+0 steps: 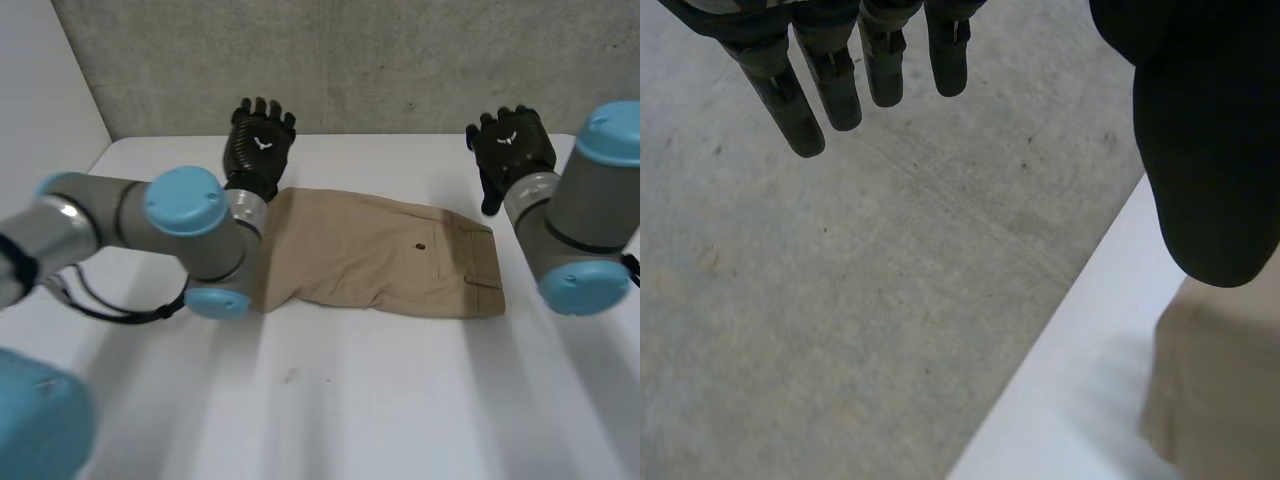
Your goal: Fold the shorts.
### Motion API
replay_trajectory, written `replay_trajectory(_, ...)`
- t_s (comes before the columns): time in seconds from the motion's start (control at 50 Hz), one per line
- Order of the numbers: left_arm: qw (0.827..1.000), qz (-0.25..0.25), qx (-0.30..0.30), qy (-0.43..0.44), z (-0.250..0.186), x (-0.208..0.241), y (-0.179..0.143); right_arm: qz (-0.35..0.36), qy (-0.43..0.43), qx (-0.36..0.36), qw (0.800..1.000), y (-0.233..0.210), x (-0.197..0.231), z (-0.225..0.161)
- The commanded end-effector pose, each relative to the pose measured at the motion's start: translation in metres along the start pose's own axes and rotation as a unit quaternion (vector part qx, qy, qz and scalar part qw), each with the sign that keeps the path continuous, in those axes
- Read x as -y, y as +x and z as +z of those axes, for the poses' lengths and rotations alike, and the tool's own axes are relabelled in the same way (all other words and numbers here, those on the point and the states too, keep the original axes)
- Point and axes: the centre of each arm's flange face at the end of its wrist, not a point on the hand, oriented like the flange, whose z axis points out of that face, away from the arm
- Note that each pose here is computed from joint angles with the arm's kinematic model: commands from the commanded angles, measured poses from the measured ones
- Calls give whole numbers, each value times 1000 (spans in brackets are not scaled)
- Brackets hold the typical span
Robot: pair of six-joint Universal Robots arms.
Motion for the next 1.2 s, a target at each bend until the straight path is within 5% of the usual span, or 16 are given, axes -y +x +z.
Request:
replay_trajectory(0.02,990,-128,-31,-51,-68,21,-25,84,-134,98,983,-4,-29,-45)
replay_trajectory(0.2,970,-204,-60,-121,-126,16,-28,132,-157,134,970,-19,-68,-57)
replay_trajectory(0.6,966,-201,-66,-149,-141,4,-23,121,-146,100,977,-23,-102,-35)
replay_trajectory(0.76,966,-202,-63,-146,-144,8,-27,6,-108,51,993,32,-68,-44)
replay_trajectory(0.92,967,-203,-61,-141,-146,11,-30,-212,-83,25,974,52,-52,-34)
replay_trajectory(1.06,967,-203,-62,-140,-146,11,-30,-272,82,88,955,-31,17,-36)
replay_trajectory(1.2,969,-205,-54,-130,-140,15,-34,-272,217,262,900,-135,26,-69)
